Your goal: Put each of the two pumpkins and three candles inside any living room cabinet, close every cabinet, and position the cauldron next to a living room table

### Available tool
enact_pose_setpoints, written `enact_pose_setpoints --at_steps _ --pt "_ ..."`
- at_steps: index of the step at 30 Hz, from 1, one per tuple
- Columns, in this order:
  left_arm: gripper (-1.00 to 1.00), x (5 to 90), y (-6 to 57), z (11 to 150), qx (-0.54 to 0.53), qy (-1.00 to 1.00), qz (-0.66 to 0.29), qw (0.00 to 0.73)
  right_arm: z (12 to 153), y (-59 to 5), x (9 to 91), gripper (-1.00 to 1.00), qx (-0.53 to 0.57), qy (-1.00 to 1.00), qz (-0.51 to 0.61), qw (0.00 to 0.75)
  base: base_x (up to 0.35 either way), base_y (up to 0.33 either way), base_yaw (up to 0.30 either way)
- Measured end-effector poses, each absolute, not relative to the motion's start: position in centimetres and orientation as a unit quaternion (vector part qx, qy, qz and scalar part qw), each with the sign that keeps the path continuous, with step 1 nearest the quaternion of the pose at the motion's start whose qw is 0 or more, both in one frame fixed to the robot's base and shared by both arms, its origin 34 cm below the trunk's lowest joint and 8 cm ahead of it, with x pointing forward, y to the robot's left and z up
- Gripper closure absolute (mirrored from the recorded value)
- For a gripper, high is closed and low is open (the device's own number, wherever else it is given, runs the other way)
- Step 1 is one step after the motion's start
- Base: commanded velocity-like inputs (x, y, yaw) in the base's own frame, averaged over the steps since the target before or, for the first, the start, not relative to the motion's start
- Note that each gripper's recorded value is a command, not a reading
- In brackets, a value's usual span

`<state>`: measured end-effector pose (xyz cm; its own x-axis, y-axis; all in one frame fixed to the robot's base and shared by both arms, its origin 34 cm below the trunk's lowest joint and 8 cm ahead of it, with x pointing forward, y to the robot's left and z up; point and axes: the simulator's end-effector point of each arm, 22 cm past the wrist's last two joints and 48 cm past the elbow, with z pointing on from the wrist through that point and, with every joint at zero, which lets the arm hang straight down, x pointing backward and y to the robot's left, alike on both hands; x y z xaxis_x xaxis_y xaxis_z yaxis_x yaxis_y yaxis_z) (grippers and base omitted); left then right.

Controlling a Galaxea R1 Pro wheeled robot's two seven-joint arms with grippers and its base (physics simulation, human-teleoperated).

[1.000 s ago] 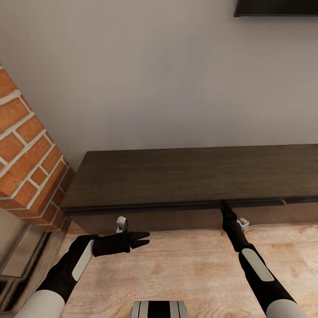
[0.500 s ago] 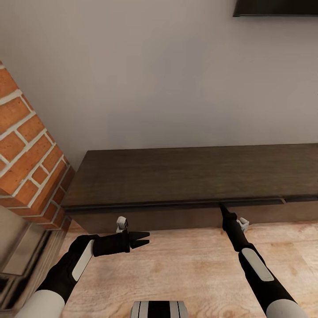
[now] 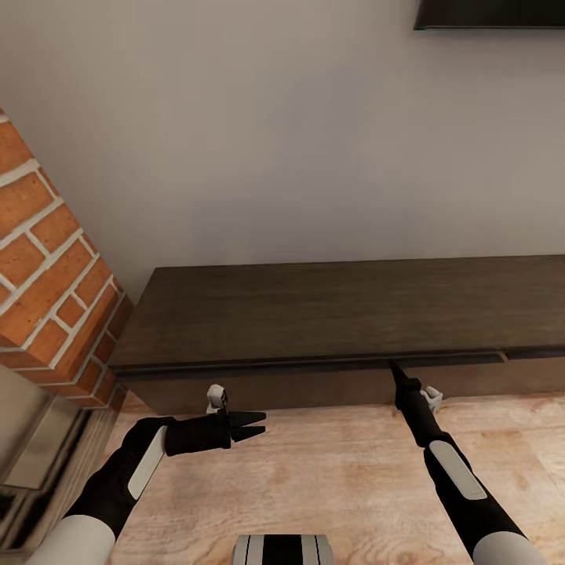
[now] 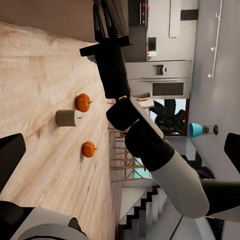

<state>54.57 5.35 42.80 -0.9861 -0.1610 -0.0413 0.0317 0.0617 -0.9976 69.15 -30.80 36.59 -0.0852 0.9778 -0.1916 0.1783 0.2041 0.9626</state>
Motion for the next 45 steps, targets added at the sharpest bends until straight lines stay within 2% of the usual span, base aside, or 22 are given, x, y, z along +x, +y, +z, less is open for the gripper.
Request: enact_pose_setpoints --at_steps 18,45 --pt "-1.00 54.55 5.32 42.78 -0.044 0.725 -0.683 0.070 36.57 -30.90 69.16 1.00 0.477 0.607 0.415 0.481 -0.060 0.000 0.000" --pt "-1.00 54.51 5.29 42.76 -0.044 0.725 -0.683 0.070 36.55 -31.71 69.13 1.00 0.486 0.600 0.412 0.484 -0.279 0.000 0.000"
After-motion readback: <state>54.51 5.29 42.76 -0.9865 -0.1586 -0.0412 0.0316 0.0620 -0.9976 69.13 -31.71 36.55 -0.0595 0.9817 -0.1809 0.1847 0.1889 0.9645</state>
